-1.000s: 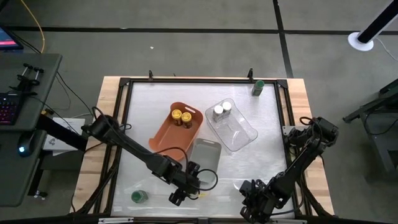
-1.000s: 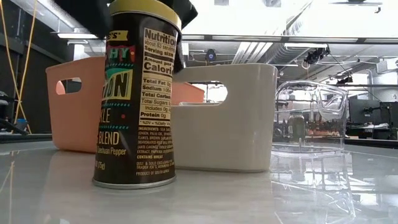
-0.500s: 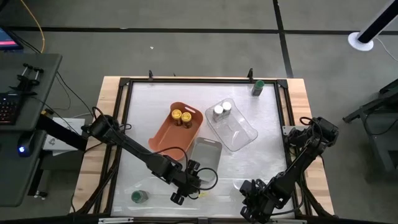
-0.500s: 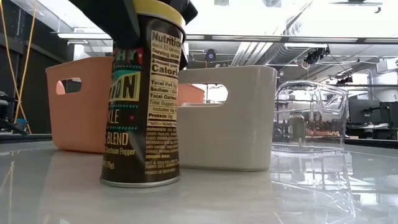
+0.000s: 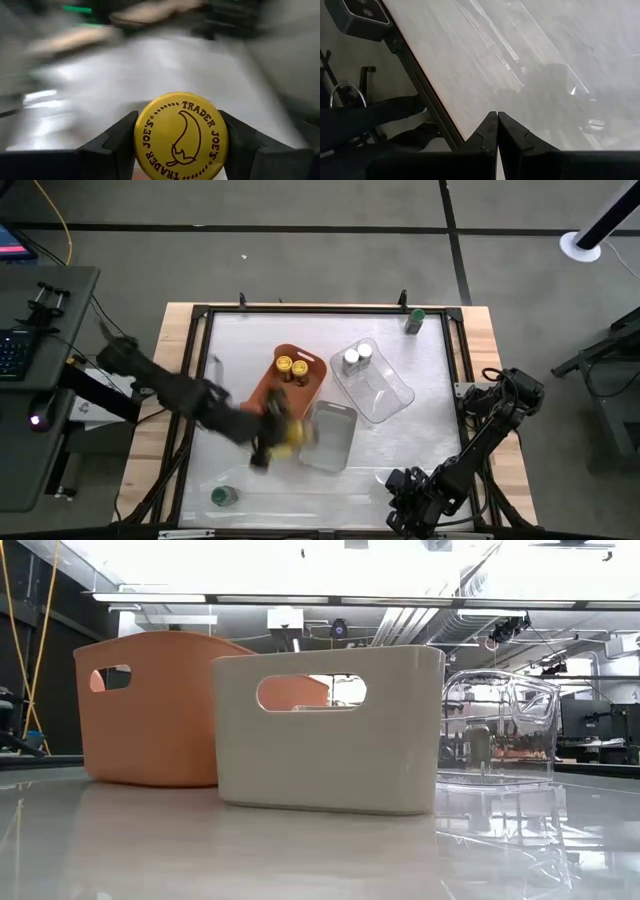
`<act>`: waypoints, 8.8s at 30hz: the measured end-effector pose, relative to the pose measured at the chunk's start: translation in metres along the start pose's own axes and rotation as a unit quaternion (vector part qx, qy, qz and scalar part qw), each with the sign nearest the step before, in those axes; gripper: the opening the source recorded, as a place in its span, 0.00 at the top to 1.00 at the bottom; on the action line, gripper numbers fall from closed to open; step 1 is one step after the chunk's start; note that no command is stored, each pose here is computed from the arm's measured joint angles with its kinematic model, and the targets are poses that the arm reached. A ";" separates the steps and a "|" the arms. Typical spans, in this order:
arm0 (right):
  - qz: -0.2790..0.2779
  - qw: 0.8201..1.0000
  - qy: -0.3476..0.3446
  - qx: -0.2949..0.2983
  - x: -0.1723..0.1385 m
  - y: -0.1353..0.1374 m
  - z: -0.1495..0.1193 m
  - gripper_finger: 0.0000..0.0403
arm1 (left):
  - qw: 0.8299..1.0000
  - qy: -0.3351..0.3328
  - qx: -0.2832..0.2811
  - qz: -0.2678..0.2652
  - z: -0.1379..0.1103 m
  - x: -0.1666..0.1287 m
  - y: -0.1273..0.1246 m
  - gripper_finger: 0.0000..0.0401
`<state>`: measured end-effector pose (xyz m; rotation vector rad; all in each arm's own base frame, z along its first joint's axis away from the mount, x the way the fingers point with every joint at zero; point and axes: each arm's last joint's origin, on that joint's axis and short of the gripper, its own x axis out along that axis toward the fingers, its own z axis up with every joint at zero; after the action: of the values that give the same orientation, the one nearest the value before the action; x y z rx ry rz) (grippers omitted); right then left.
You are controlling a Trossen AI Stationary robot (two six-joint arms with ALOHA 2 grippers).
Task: Sort spices by type
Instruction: Put the yellow seasoning bottle into the orange bin, then put the bottom green seasoning bottle into the gray bin
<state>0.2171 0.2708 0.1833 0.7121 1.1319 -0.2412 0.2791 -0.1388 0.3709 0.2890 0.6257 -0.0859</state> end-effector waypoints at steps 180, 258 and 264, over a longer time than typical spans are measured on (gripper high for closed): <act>0.019 0.999 -0.046 -0.018 0.009 -0.003 0.071 1.00 | 0.777 0.043 -0.569 0.266 -0.185 0.027 0.067 1.00; -0.038 0.992 -0.086 -0.084 0.002 -0.012 0.077 1.00 | 0.823 0.431 -0.369 0.013 -0.156 0.016 -0.173 0.18; -0.037 0.993 -0.085 -0.079 0.002 -0.012 0.077 1.00 | 0.831 0.422 -0.362 0.010 -0.152 0.022 -0.166 0.57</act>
<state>0.2688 0.2134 0.1945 0.4995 1.0030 -0.2670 0.1833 -0.2534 0.2009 -0.4493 1.4794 0.3221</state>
